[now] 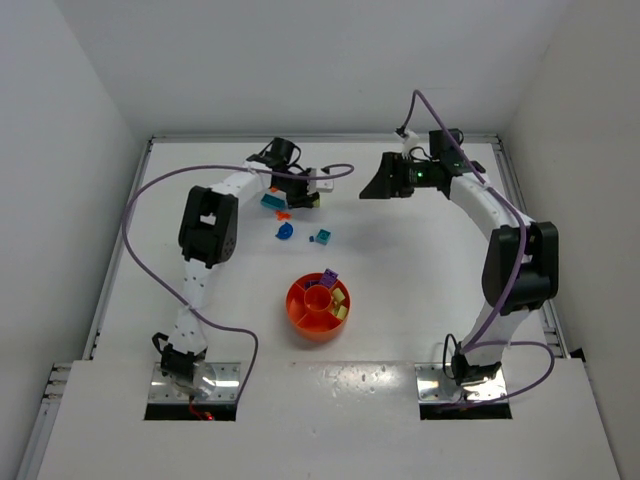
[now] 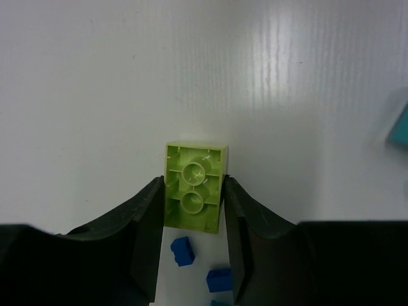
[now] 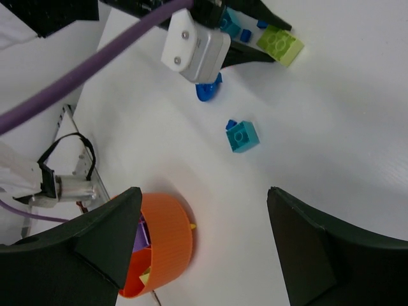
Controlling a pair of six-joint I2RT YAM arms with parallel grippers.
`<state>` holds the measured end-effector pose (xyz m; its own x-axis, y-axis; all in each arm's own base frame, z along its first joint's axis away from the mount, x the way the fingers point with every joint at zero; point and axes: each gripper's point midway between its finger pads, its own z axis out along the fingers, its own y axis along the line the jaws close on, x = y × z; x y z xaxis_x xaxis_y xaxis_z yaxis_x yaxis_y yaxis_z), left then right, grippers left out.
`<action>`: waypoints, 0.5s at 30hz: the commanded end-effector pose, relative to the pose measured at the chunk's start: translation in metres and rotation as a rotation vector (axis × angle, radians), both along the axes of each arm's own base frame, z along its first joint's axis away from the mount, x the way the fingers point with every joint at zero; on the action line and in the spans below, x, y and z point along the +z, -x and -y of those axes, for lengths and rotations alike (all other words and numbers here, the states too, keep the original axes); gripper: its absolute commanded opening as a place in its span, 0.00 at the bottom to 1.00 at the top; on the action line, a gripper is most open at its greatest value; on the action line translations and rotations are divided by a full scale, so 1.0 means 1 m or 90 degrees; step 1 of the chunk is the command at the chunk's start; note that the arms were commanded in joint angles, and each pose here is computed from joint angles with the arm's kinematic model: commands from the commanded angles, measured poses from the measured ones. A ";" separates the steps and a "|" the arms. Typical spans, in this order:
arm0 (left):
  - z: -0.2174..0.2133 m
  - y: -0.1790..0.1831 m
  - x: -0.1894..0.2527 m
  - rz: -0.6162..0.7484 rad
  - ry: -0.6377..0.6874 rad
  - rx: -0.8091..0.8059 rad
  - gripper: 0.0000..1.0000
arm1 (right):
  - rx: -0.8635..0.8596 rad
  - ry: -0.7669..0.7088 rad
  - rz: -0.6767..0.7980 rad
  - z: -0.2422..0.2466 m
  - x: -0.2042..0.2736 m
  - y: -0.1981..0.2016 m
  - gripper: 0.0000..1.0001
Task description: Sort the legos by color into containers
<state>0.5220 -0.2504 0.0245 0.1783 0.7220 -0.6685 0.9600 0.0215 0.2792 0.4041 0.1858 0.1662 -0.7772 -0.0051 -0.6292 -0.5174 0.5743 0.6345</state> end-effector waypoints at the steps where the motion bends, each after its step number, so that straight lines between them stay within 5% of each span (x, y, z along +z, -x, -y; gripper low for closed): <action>1: 0.008 0.030 0.003 -0.044 -0.011 -0.015 0.13 | -0.007 -0.041 0.007 -0.005 0.009 -0.010 0.79; 7: 0.018 0.034 0.058 -0.075 0.077 0.076 0.11 | -0.029 -0.128 -0.071 -0.017 0.010 -0.018 0.79; 15: 0.029 0.050 0.146 0.002 0.214 0.117 0.11 | -0.007 -0.175 -0.120 -0.039 0.002 -0.024 0.79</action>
<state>0.4669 -0.2553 0.0843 -0.0559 0.6209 -0.7819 0.9572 0.2561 0.1349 0.4215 0.2127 0.1442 -0.8941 0.1444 -0.4240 -0.3250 0.4420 0.8360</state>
